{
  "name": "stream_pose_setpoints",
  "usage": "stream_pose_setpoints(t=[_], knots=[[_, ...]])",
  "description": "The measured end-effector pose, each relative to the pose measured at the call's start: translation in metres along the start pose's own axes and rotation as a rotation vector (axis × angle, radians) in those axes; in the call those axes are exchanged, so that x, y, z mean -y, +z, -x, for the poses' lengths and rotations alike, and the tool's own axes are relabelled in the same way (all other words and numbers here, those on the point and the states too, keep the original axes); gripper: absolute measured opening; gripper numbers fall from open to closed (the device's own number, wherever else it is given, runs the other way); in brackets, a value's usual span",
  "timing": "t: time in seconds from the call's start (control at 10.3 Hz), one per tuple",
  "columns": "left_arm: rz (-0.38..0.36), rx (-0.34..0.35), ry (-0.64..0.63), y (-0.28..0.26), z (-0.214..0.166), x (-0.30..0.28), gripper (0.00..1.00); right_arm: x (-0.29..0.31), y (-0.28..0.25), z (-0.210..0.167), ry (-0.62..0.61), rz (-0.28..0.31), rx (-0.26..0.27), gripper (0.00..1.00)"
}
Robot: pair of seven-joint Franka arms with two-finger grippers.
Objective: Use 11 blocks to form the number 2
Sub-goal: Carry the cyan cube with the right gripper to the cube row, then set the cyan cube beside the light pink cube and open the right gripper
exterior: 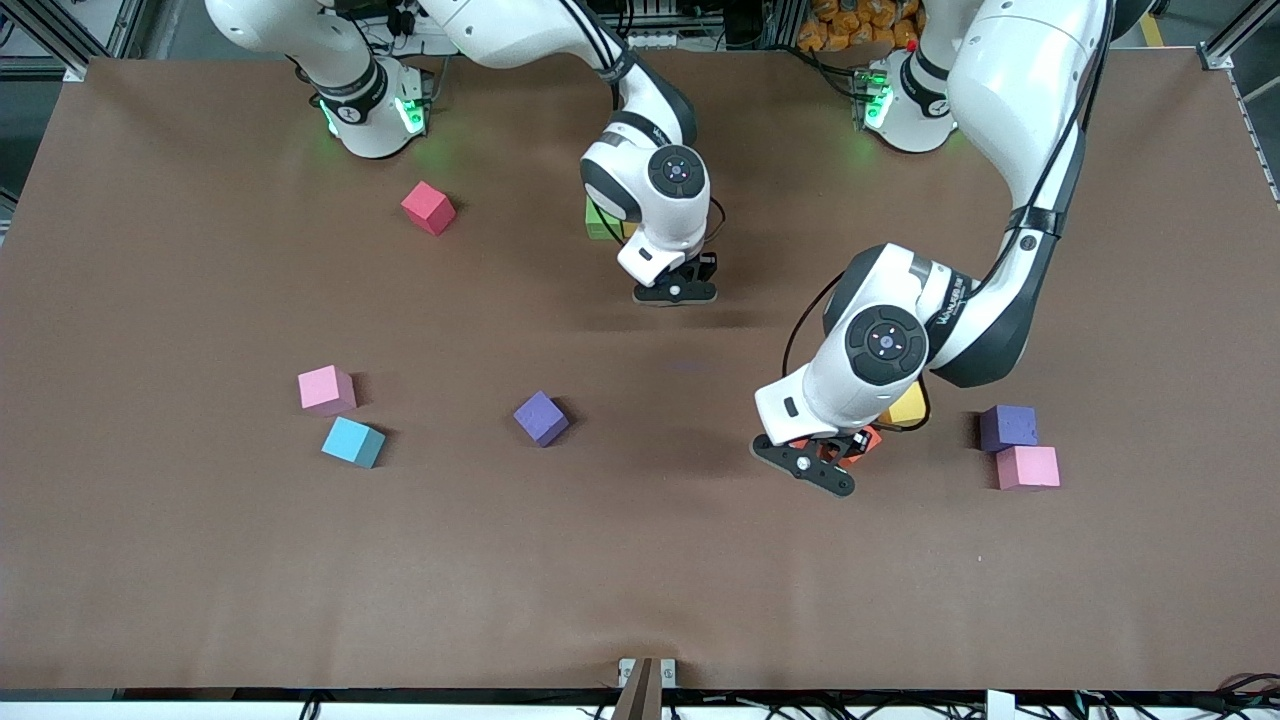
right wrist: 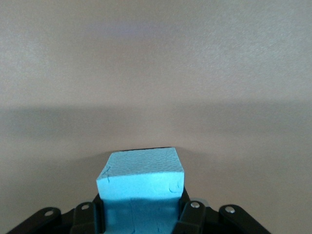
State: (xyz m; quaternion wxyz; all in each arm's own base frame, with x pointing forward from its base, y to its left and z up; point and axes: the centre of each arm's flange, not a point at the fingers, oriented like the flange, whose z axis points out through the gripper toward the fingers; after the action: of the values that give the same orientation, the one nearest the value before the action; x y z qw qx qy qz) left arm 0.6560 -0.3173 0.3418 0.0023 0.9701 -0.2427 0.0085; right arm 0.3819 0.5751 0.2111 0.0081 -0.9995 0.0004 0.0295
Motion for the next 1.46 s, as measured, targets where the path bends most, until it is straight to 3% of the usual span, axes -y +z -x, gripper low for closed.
stream_pose_setpoints(t=[1.17,1.46], knots=[[-0.003,0.01,-0.008,-0.005,0.002,0.006,0.59,0.008,0.006,0.012,-0.015,0.007,-0.003,0.53],[-0.004,0.009,-0.008,-0.009,0.003,0.006,0.59,0.008,0.01,0.014,-0.04,0.026,-0.02,0.91]])
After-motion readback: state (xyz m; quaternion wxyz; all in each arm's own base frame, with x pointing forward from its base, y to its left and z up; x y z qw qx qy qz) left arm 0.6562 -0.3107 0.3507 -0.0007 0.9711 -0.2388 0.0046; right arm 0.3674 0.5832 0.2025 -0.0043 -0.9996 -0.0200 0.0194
